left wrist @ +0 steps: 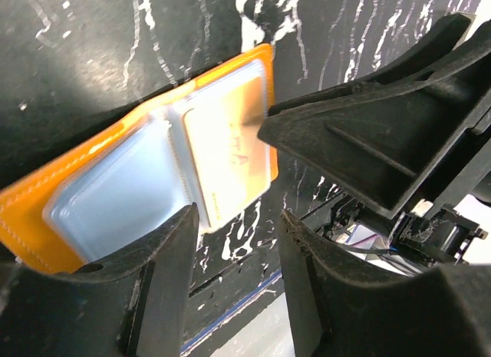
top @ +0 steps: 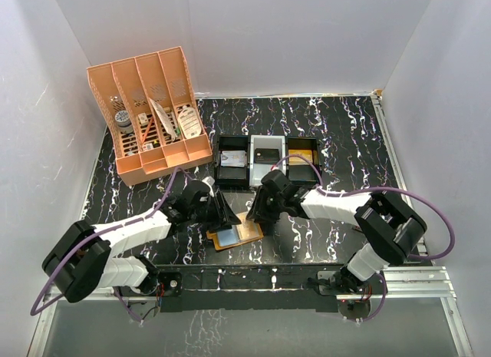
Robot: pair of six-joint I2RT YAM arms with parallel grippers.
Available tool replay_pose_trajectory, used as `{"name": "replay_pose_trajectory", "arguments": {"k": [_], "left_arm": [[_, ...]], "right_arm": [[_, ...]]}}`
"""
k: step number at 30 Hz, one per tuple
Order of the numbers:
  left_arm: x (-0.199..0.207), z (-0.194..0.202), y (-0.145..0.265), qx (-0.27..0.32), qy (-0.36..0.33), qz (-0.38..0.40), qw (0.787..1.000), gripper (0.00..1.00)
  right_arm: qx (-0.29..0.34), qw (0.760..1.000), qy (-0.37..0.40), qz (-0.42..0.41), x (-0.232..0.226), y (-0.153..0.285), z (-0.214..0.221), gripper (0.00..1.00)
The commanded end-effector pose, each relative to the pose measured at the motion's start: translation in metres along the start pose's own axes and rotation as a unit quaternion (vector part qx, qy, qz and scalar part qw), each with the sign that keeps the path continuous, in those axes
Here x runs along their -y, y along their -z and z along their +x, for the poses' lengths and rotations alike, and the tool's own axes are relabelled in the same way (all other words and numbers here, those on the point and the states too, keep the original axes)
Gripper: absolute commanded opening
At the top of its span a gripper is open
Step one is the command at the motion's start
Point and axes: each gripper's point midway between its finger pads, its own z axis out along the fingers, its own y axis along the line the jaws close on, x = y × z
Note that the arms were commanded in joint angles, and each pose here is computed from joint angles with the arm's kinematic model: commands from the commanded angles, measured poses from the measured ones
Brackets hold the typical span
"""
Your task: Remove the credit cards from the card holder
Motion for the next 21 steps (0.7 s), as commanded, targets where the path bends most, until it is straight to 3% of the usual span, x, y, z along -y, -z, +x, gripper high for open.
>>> {"name": "replay_pose_trajectory", "arguments": {"k": [1,5,21], "left_arm": [[-0.003,0.005,0.001,0.0,0.024,0.008,1.0,0.44],[-0.009,0.007,0.002,0.011,0.039,0.015,0.999,0.36],[-0.015,0.01,-0.014,-0.007,0.027,0.01,1.0,0.25]], "right_arm": [[0.004,1.0,-0.023,0.002,0.009,0.004,0.004,0.33],[-0.001,0.999,-0.042,-0.011,0.012,0.007,0.012,0.3],[-0.008,0.999,-0.032,-0.012,0.01,0.001,0.016,0.29]]}}
